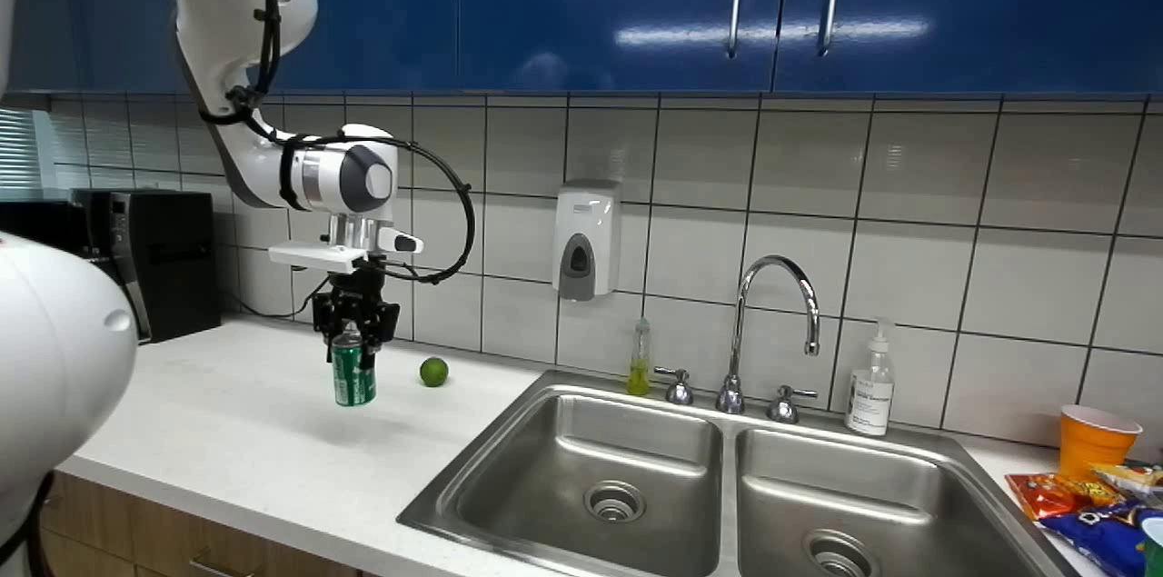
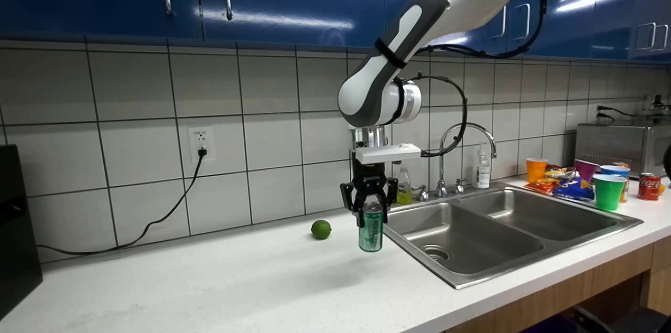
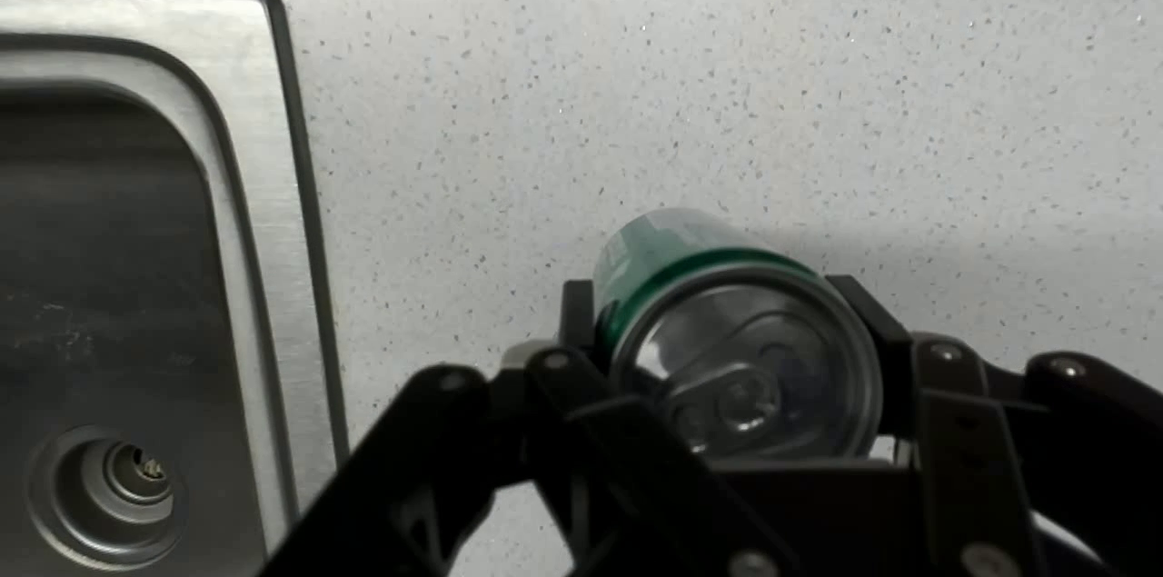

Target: Put the can inside the sink

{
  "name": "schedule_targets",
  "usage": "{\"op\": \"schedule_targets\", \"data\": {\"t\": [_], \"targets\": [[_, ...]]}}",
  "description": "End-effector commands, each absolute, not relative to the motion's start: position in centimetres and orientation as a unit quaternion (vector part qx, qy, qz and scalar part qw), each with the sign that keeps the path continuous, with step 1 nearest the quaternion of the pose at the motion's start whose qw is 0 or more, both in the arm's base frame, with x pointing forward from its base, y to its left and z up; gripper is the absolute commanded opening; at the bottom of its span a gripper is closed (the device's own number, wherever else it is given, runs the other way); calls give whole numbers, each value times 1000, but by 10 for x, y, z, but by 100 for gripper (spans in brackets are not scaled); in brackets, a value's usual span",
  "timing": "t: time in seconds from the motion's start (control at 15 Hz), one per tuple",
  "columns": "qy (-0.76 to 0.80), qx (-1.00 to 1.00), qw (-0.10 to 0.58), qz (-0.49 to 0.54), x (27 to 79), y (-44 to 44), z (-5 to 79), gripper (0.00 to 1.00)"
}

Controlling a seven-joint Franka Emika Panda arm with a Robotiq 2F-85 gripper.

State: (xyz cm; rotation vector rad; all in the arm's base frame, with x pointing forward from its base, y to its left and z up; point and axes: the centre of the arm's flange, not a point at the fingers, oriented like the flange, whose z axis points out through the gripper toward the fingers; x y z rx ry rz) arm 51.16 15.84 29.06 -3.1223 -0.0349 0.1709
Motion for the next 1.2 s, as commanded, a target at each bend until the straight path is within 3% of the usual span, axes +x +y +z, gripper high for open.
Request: {"op": "schedule_targets", "data": {"t": [0.0,1.13], "targets": [[4,-998,5,57,483,165,316,38],[32,-999,-3,31,468,171,361,38]]}}
